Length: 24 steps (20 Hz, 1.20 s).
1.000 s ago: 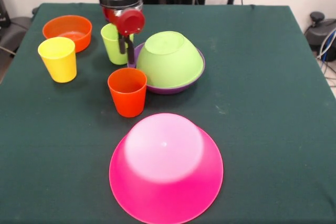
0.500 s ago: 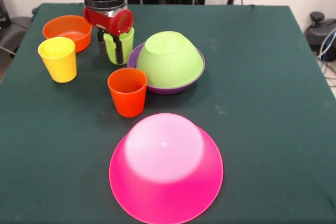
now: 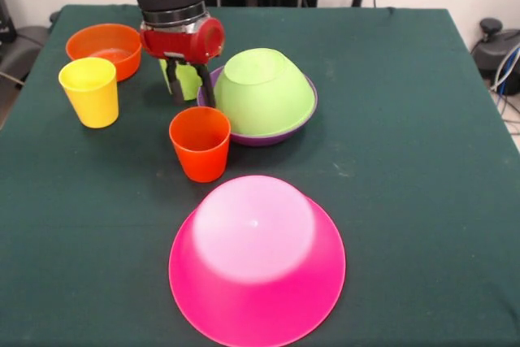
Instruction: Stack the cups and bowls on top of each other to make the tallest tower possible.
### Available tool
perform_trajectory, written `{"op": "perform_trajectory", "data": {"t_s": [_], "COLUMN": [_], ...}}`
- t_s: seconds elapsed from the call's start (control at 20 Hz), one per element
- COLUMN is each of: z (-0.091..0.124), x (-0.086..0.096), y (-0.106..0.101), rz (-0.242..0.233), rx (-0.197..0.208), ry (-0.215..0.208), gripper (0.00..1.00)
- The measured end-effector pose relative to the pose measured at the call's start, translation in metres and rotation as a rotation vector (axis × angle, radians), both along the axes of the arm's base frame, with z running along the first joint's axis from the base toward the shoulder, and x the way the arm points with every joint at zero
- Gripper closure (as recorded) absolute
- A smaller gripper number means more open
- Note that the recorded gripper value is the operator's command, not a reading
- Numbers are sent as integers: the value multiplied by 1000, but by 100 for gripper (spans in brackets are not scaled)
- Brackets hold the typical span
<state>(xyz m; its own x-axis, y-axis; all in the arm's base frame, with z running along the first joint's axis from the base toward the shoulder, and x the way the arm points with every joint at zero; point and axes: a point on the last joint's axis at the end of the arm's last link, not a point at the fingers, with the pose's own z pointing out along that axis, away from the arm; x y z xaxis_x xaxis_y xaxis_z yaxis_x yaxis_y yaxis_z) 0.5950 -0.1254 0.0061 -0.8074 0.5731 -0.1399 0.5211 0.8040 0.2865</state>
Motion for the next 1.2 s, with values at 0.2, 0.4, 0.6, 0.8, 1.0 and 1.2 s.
{"op": "perform_trajectory", "data": {"t_s": [0.2, 0.4, 0.6, 0.8, 1.0, 1.2], "z": [-4, -11, -15, -16, -16, -15], "x": [4, 6, 10, 13, 15, 15], "y": [9, 21, 27, 29, 31, 31], "rz": [56, 100, 127, 137, 140, 140], "rx": [33, 62, 70, 67, 65, 65], "ry": [-23, -35, -45, -50, -52, -52], "gripper": [0, 0, 0, 0, 0, 0]}}
